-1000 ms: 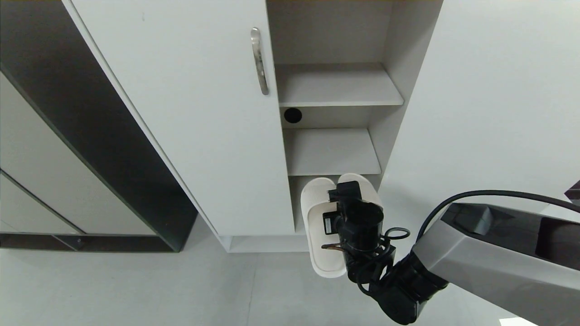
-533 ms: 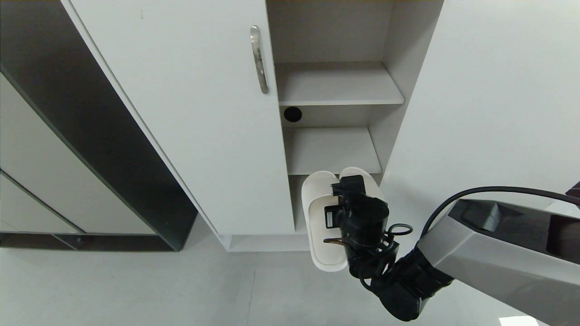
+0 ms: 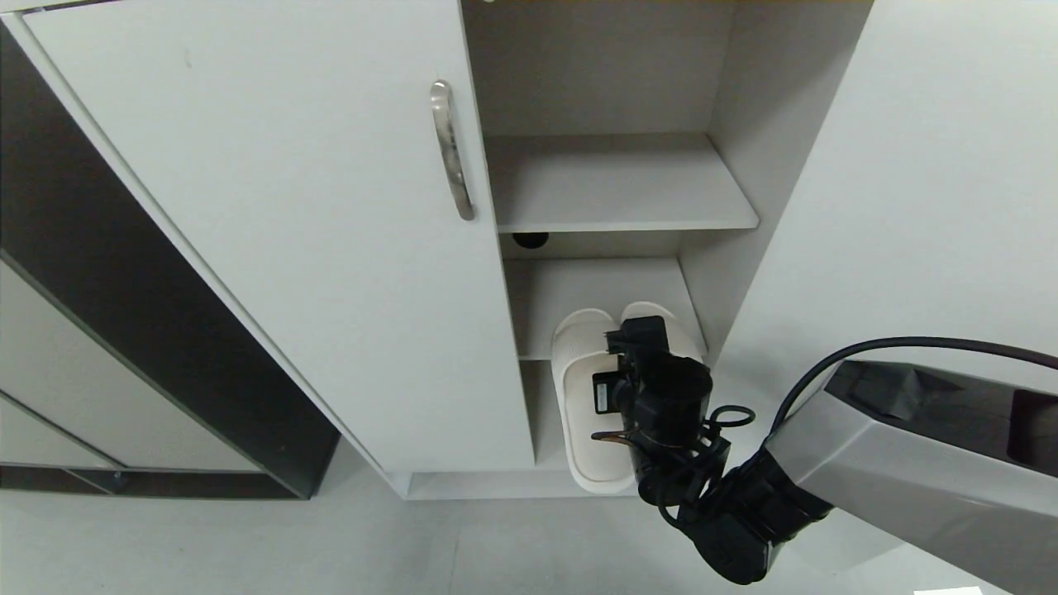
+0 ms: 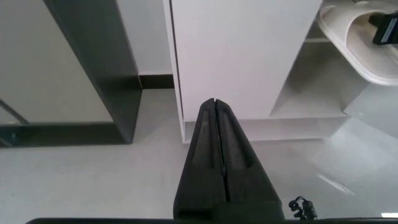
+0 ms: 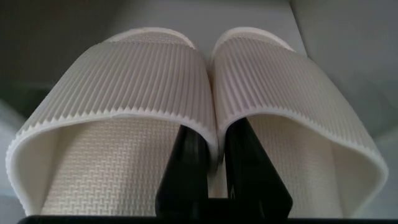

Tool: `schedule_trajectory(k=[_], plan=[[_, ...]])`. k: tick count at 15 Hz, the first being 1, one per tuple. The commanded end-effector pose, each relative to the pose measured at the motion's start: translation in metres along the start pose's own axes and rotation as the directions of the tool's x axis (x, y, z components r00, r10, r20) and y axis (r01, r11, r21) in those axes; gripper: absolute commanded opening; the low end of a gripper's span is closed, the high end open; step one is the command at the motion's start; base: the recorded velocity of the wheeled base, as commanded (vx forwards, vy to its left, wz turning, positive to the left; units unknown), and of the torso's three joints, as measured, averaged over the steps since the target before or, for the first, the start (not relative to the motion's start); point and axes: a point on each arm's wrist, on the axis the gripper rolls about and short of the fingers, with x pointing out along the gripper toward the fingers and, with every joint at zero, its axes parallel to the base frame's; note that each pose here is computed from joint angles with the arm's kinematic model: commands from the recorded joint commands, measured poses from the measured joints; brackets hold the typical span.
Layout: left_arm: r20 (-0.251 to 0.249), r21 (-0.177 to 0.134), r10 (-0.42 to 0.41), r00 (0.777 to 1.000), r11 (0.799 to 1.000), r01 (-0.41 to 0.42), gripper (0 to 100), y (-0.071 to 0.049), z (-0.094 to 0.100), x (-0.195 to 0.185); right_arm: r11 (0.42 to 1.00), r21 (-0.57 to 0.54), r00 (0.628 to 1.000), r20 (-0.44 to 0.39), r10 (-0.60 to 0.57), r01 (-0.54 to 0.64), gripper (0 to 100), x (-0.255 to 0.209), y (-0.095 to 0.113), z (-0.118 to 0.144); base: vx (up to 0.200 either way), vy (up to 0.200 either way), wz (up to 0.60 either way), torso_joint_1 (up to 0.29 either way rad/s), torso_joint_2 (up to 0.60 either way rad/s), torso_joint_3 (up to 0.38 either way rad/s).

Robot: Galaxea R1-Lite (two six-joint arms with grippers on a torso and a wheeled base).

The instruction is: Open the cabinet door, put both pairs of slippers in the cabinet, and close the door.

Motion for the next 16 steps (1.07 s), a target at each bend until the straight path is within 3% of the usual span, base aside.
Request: schedule_trajectory(k=[1, 3, 8, 16], plan=[[0.0, 0.0, 0.001, 1.0, 1.0, -0.001, 0, 0.0, 0.0, 0.0, 1.0, 0.002, 1.0, 0.003, 0.001, -0.001, 0, 0.0, 0.0, 0.002, 0.2, 0.0, 0.0, 0.007, 0.0, 0.002], [0.0, 0.0, 0.001, 1.0, 1.0, -0.001, 0, 0.0, 0.0, 0.0, 1.0, 0.0, 1.0, 0.001, 0.004, -0.004, 0, 0.0, 0.0, 0.0, 0.2, 0.0, 0.0, 0.002, 0.0, 0.005], [0.0, 0.0, 0.001, 1.0, 1.0, -0.001, 0, 0.0, 0.0, 0.0, 1.0, -0.013, 1.0, -0.021, 0.009, -0.009, 0, 0.007, 0.003, -0.021, 0.0, 0.0, 0.0, 0.0, 0.0, 0.0], [0.0, -0.001, 0.001, 1.0, 1.0, -0.001, 0, 0.0, 0.0, 0.0, 0.998, 0.006, 0.998, 0.003, -0.063, 0.063, 0, 0.069, 0.006, -0.021, 0.0, 0.0, 0.0, 0.0, 0.0, 0.0]])
